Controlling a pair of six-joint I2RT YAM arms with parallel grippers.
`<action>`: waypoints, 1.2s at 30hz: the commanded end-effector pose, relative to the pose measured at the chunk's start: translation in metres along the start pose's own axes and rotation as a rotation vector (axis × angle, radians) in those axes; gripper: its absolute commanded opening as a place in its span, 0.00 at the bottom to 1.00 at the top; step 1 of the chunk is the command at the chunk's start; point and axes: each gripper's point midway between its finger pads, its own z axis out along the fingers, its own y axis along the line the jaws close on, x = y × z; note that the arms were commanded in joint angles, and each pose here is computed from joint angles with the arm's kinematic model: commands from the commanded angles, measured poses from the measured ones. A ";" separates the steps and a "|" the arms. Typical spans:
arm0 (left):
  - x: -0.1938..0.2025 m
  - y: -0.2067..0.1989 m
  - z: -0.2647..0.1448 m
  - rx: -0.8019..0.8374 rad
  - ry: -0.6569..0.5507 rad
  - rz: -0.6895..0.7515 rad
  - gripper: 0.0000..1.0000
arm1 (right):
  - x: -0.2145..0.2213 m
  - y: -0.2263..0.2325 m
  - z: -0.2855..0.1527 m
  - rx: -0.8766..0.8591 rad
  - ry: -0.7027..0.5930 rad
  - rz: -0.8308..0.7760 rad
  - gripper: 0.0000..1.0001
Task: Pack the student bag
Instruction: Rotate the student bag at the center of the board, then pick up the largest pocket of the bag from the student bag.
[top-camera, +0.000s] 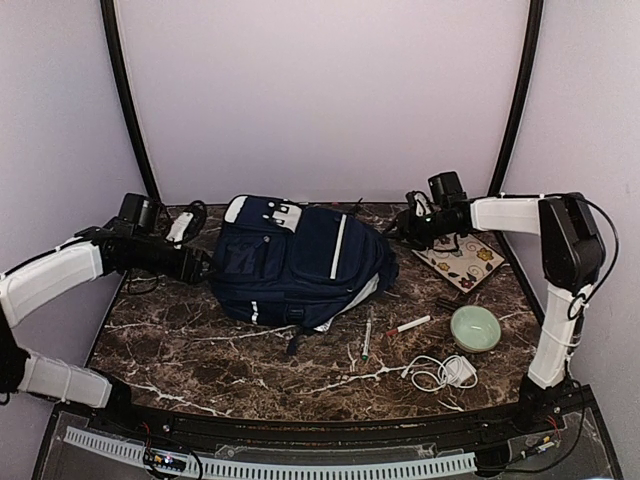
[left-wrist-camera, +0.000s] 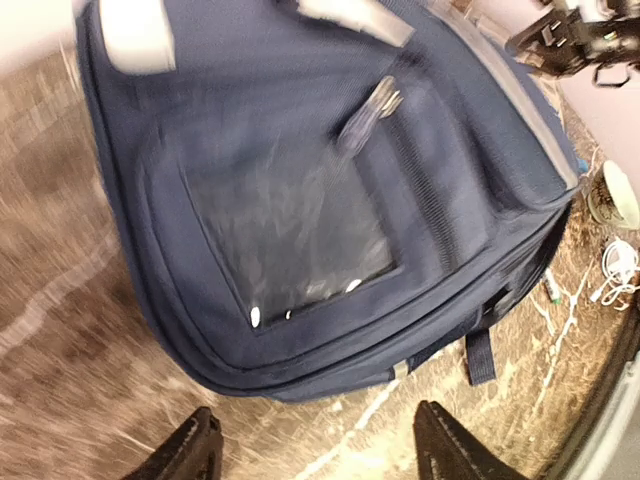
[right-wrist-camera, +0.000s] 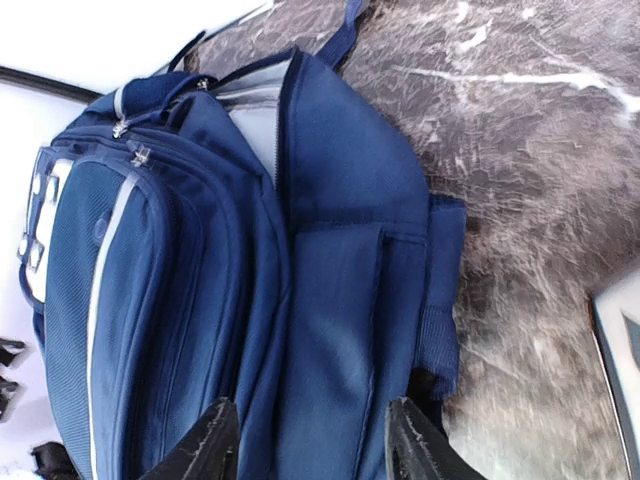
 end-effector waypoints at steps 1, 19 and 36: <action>-0.025 -0.026 -0.053 -0.063 -0.243 0.266 0.63 | 0.016 0.007 -0.035 0.067 -0.039 -0.065 0.52; 0.079 -0.095 0.069 -0.122 -0.003 1.199 0.65 | 0.055 0.035 -0.045 0.004 -0.024 -0.076 0.55; 0.058 -0.048 0.127 -0.499 0.052 1.380 0.57 | 0.086 0.039 -0.039 -0.051 0.037 -0.079 0.55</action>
